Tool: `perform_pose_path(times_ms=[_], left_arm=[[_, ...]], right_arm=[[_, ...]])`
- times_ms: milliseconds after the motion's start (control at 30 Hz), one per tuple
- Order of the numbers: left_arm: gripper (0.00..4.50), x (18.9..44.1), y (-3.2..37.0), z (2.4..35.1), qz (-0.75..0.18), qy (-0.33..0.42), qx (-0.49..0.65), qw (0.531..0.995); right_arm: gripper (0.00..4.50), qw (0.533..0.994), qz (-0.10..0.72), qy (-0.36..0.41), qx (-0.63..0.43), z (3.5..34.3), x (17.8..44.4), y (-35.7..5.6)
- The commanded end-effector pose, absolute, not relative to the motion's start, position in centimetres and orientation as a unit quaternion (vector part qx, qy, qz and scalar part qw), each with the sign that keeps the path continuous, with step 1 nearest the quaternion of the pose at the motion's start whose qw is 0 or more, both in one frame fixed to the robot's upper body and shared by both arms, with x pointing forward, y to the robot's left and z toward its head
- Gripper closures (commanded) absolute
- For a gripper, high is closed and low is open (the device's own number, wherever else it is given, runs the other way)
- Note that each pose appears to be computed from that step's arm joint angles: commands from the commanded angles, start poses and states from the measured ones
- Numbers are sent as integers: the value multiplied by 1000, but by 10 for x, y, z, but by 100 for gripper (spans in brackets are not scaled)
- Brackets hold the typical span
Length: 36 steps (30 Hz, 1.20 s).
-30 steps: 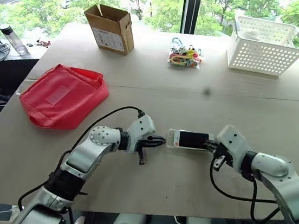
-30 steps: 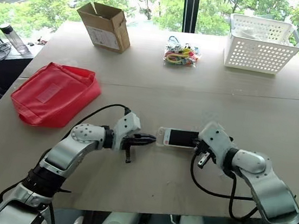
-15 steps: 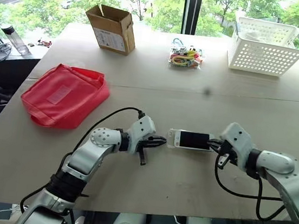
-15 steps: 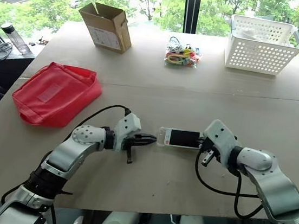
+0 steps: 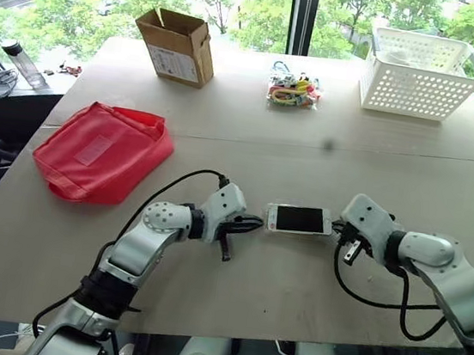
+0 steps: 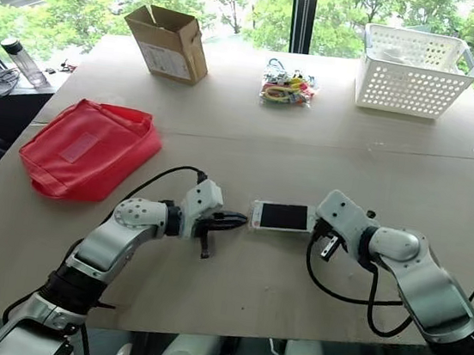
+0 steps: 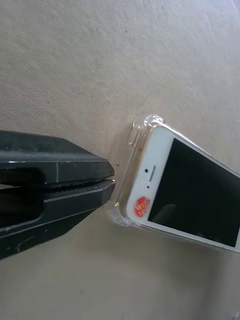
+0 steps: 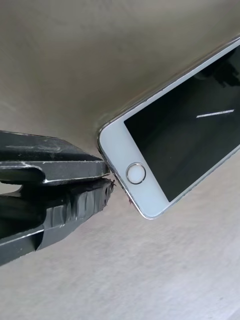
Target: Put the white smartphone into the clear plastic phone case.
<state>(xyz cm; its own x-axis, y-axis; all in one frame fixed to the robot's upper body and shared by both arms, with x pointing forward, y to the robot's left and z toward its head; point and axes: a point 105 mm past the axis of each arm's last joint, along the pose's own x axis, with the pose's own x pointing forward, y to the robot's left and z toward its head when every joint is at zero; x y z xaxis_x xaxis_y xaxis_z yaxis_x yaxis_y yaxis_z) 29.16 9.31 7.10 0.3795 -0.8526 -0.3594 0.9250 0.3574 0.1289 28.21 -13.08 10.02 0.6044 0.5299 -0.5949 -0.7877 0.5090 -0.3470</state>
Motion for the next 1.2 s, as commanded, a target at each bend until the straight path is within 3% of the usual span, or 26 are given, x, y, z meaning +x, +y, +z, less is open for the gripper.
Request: perform_pose_path(times_ms=[33, 400, 500, 667, 800, 1033, 1200], left_arm=[[445, 288, 90, 62, -552, 130, 158, 809], [445, 289, 88, 63, -548, 126, 154, 813], [445, 288, 94, 66, -538, 122, 148, 821], [445, 283, 111, 106, -531, 80, 82, 839], [445, 271, 99, 125, -572, 81, 20, 816], [445, 293, 67, 90, -560, 137, 52, 815], [445, 299, 67, 66, -554, 173, 77, 811]], right_arm=[[450, 809, 453, 187, -325, 102, 274, -104], [450, 779, 500, 206, -316, 96, 263, -93], [450, 796, 474, 211, -310, 100, 267, -106], [450, 858, 392, 214, -255, 120, 282, -151], [450, 870, 412, 187, -197, 139, 281, -148], [450, 855, 451, 180, -183, 141, 294, -117], [450, 828, 465, 234, -209, 123, 298, -113]])
